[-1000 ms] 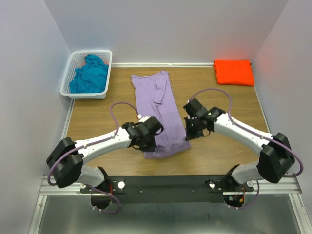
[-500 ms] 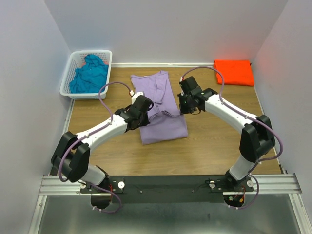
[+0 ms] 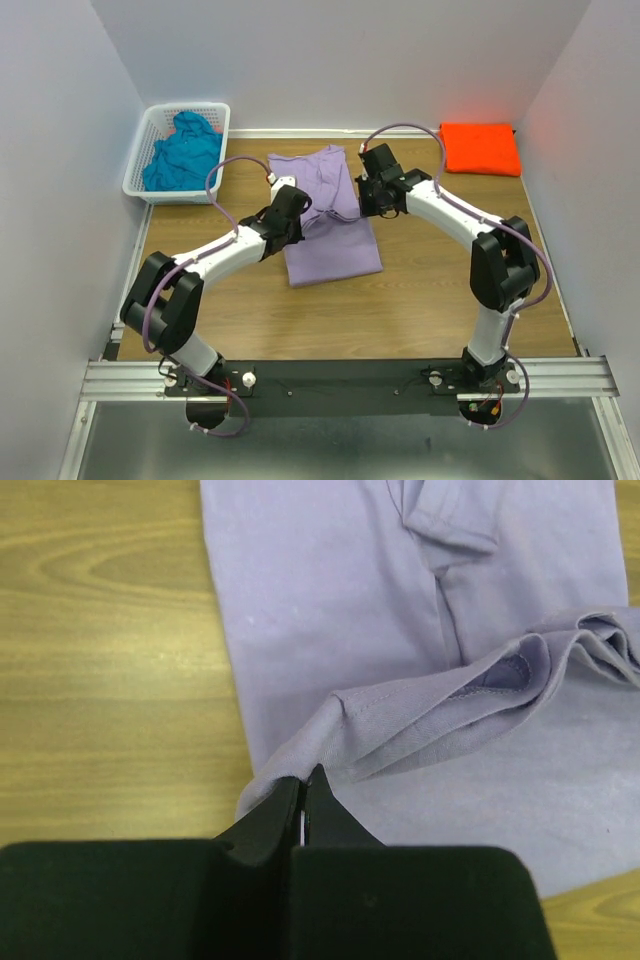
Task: Fold and stack the t-shirts
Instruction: Fold the tshirt
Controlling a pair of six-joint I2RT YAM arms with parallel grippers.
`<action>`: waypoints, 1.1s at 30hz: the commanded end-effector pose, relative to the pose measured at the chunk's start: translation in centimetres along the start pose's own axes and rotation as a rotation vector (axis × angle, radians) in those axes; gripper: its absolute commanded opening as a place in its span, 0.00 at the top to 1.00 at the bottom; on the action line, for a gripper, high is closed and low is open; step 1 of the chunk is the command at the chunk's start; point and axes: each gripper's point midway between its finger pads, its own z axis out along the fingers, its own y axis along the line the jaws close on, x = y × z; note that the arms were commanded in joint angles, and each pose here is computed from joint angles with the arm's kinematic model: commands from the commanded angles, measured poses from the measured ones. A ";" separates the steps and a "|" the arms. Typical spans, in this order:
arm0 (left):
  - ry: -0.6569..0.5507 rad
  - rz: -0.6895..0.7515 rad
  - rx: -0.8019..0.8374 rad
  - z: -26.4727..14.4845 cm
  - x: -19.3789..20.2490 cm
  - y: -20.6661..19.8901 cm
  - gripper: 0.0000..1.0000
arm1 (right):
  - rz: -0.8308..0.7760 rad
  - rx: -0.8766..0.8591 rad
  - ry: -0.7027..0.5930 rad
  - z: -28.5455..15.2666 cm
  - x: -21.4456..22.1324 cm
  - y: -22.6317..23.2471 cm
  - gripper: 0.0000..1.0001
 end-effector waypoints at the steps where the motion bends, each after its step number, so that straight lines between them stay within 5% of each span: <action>1: -0.080 0.013 -0.025 1.3 -2.5 0.2 1.00 | -0.002 0.035 -0.064 0.9 -2.3 -1.0 0.99; 27: -0.053 0.011 -0.067 6.8 -2.8 1.3 1.00 | -0.010 0.085 -0.049 7.2 -2.7 -3.1 0.99; 29: -0.054 0.012 -0.073 6.9 -2.8 1.4 1.00 | -0.013 0.089 -0.050 7.4 -2.8 -3.1 0.93; 33: -0.076 0.024 -0.042 6.1 -3.8 0.8 0.84 | -0.014 0.076 -0.071 6.3 -3.6 -2.9 0.70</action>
